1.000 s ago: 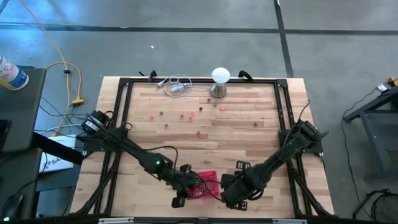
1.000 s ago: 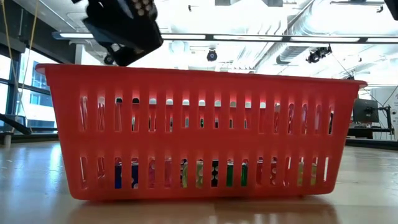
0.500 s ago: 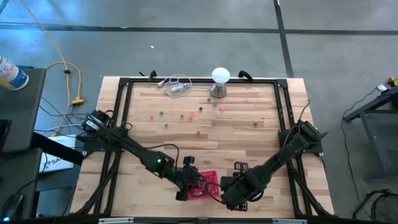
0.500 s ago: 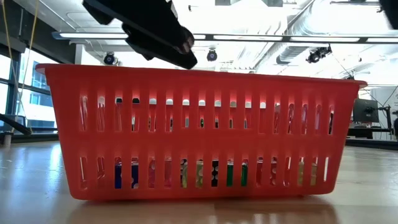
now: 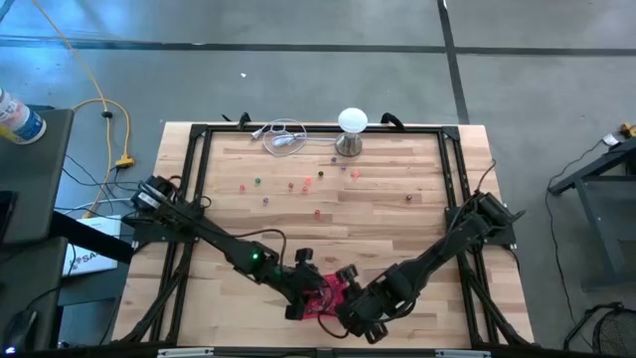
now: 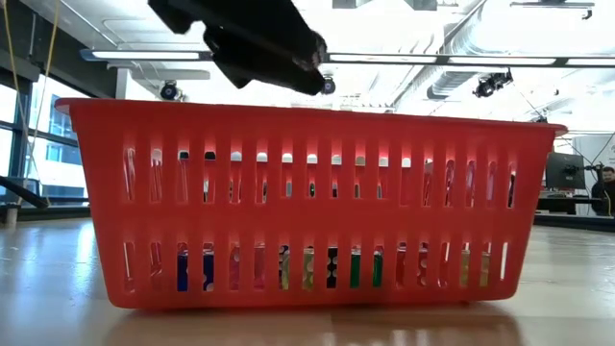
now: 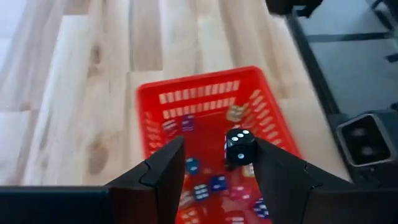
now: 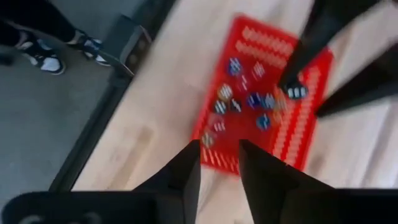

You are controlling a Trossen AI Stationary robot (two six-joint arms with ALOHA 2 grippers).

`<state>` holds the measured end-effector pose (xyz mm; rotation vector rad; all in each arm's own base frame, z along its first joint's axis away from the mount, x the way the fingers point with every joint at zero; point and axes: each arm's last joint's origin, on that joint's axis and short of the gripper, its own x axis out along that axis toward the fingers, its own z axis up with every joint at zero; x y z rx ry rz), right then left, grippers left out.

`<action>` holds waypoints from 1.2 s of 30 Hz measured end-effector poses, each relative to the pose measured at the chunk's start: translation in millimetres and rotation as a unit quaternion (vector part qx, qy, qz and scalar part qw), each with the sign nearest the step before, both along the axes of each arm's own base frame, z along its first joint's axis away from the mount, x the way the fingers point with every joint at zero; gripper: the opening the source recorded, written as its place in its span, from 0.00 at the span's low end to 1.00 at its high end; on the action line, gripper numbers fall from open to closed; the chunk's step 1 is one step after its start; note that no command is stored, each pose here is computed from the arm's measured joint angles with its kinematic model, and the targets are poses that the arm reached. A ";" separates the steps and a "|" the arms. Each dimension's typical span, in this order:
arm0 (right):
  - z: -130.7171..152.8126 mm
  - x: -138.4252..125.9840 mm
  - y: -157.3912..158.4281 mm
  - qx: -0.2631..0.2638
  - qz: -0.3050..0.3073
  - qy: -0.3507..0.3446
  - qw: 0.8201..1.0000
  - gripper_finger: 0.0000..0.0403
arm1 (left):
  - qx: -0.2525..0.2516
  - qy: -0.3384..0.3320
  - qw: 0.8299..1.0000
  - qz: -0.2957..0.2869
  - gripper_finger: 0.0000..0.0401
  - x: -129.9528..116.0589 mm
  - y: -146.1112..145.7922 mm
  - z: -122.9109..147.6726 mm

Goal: Pick & Place Dice
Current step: Put the black dice into the red bin, then put the purple dice into the red bin

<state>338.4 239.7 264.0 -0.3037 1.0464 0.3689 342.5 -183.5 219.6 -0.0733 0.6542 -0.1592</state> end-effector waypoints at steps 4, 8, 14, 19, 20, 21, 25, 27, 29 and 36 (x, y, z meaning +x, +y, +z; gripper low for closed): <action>-0.6 10.5 0.0 0.011 0.054 -0.026 0.998 0.20 | -0.004 -0.010 1.000 -0.005 0.44 -1.5 -5.2 1.6; -4.3 20.1 -5.3 0.019 0.077 -0.034 0.996 0.17 | -0.006 -0.013 1.000 -0.006 0.44 -2.0 -6.8 2.1; -9.0 29.4 -9.8 0.044 0.083 -0.032 0.995 0.16 | -0.010 0.010 1.000 0.009 0.44 -4.2 -5.4 -1.4; -8.6 28.6 -12.7 0.040 0.053 -0.024 0.998 0.16 | -0.099 0.032 0.993 0.050 0.44 -4.9 -7.1 0.1; -9.5 27.4 -13.6 0.039 0.043 -0.015 0.998 0.16 | -0.114 0.038 0.991 0.055 0.43 -5.2 -6.9 0.5; -10.2 26.3 -14.2 0.042 0.031 -0.005 0.999 0.16 | -0.128 0.044 0.989 0.063 0.43 -5.0 -5.2 1.2; -15.0 18.2 -18.5 0.068 -0.042 0.069 0.994 0.16 | -0.172 0.092 0.978 0.080 0.42 -8.0 6.3 5.8; -17.5 13.4 -21.8 0.076 -0.084 0.111 0.987 0.16 | -0.173 0.125 0.973 0.084 0.41 -12.4 16.9 9.4; -19.2 9.0 -24.3 0.077 -0.121 0.143 0.979 0.16 | -0.167 0.159 0.968 0.094 0.40 -17.4 29.6 12.5; -9.4 -4.2 -27.9 0.075 -0.185 0.172 0.965 0.16 | -0.111 0.270 0.939 0.184 0.37 -41.1 79.4 19.5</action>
